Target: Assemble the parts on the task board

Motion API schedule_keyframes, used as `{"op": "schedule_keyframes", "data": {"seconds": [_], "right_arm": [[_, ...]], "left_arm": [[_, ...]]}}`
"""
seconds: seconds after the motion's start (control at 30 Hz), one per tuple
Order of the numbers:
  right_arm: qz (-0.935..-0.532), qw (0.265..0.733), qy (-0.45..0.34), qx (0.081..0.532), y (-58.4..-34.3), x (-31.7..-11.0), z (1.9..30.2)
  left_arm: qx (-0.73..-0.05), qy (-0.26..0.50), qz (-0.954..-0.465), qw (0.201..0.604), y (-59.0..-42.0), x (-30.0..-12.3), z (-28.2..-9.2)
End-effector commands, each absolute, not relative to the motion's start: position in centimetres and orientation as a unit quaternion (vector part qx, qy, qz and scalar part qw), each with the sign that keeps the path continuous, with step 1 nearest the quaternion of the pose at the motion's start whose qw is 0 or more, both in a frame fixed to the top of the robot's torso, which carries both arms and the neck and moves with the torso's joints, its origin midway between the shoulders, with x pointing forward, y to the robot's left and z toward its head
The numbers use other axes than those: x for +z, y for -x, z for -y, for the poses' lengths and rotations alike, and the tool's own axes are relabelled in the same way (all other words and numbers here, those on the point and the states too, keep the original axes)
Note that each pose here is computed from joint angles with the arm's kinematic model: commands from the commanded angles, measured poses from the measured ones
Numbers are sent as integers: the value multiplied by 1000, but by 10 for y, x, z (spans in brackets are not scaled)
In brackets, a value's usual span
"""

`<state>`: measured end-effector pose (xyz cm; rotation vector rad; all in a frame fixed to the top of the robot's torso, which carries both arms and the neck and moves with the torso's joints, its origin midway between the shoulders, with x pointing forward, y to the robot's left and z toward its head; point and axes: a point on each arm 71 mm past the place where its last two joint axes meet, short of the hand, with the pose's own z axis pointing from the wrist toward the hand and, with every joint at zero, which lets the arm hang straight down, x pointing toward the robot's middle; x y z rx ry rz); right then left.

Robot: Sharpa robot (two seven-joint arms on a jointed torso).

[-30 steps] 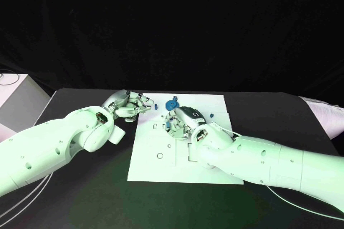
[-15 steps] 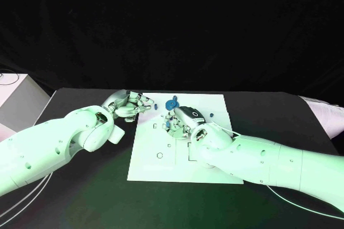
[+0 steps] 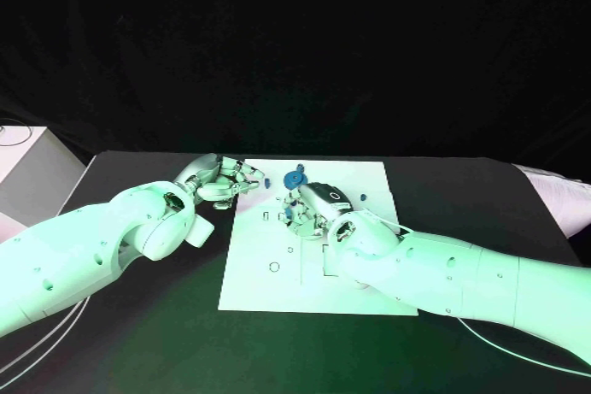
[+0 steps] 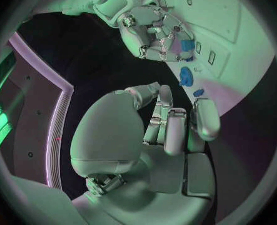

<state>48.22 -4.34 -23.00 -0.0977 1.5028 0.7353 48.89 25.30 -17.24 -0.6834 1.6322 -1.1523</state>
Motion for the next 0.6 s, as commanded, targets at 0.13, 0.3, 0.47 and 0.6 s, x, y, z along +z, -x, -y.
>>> {"op": "schedule_keyframes", "data": {"seconds": [0.13,0.3,0.47,0.6], "right_arm": [[-671,665,52,326,-482,-231,42],[-673,663,52,323,-482,-232,43],[-674,663,52,322,-482,-232,43],[-675,662,52,321,-482,-232,42]], "left_arm": [[-480,279,-675,486,-488,-172,-251],[-479,279,-675,486,-488,-172,-251],[-479,279,-676,486,-488,-172,-251],[-479,279,-676,486,-488,-172,-251]]}}
